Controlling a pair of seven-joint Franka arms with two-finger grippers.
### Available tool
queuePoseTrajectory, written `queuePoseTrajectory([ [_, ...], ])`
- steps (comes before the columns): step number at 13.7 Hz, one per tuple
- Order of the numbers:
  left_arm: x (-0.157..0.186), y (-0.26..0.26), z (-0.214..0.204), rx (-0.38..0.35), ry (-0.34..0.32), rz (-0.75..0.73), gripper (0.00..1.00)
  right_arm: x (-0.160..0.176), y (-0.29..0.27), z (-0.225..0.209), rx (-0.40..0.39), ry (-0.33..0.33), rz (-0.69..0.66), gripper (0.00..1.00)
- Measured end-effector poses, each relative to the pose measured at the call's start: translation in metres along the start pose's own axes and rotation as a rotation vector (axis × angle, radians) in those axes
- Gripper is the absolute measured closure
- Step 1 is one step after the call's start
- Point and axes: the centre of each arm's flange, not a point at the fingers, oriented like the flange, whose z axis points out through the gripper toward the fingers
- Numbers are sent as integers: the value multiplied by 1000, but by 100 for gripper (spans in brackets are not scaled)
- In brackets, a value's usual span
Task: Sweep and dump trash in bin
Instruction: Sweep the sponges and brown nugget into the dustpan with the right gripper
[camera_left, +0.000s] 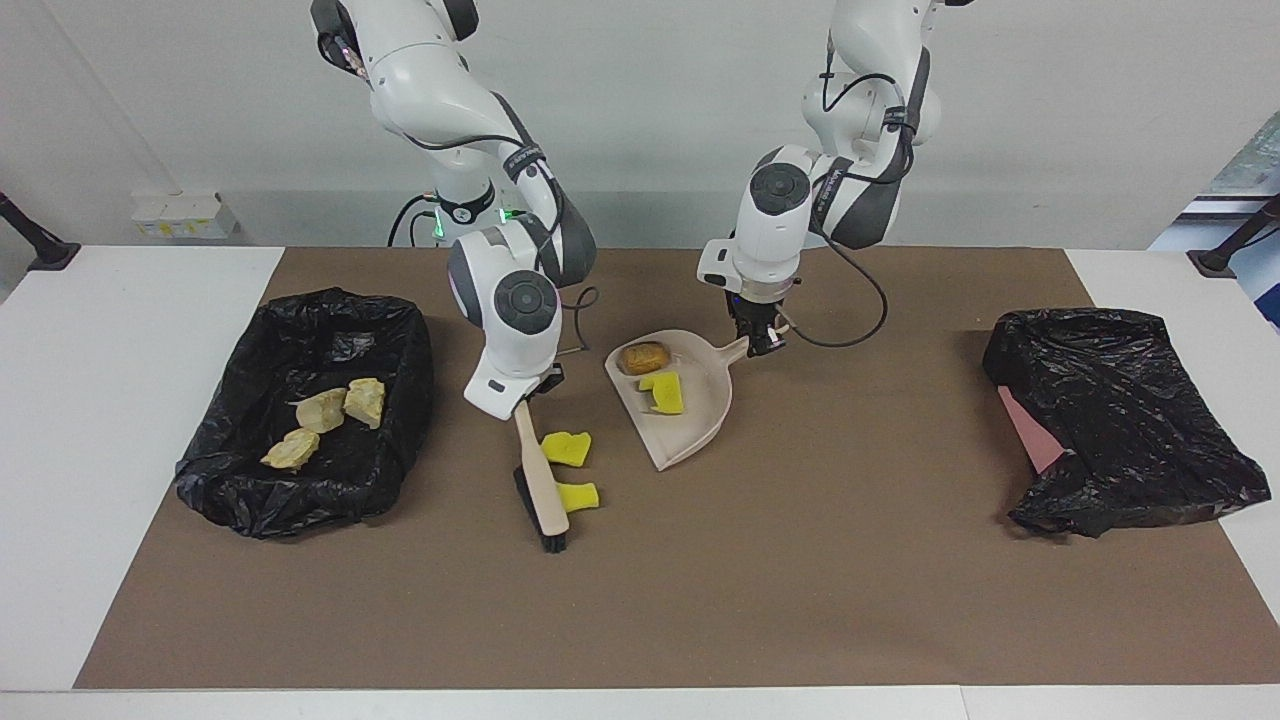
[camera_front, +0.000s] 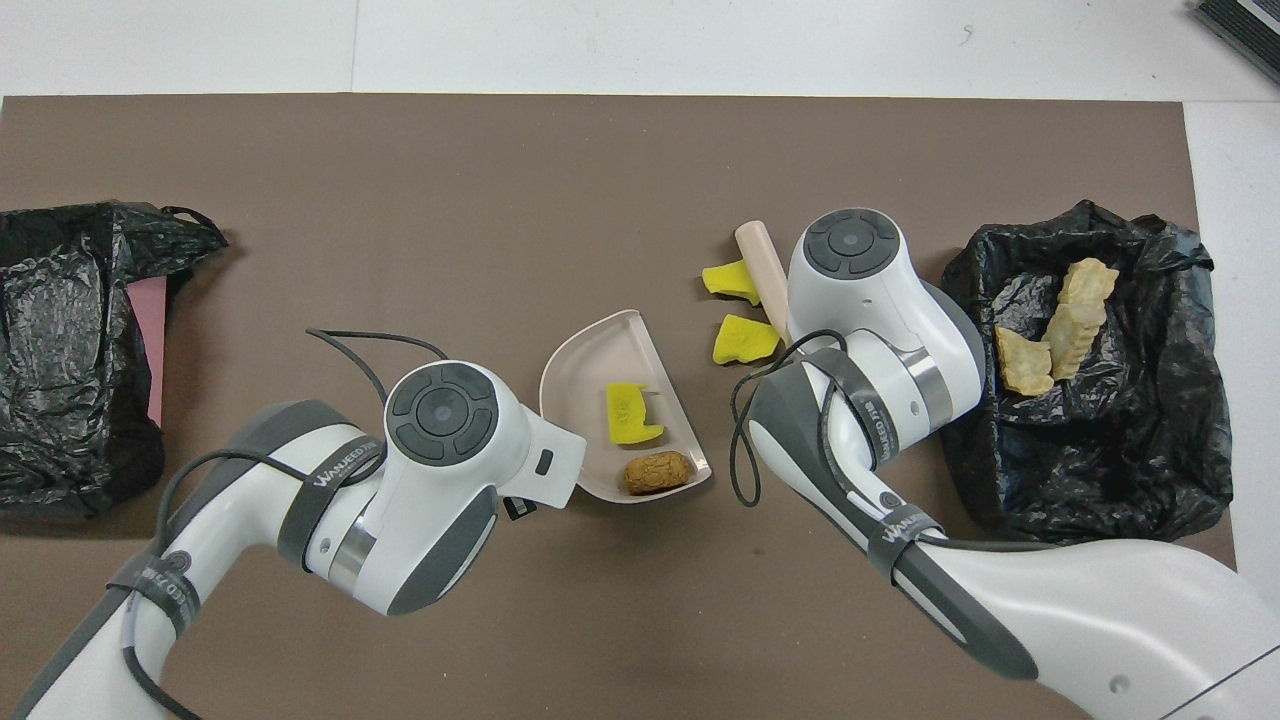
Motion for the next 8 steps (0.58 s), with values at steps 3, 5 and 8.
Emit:
queuePoseTrajectory([
  [3, 2, -2, 2, 7, 13, 0, 69, -19, -52, 0, 17, -10, -74, 74],
  [5, 4, -3, 4, 11, 22, 0, 69, -31, -92, -5, 47, -8, -116, 74],
  [8, 6, -7, 4, 27, 48, -3, 69, -42, -135, -15, 67, 7, -112, 74],
])
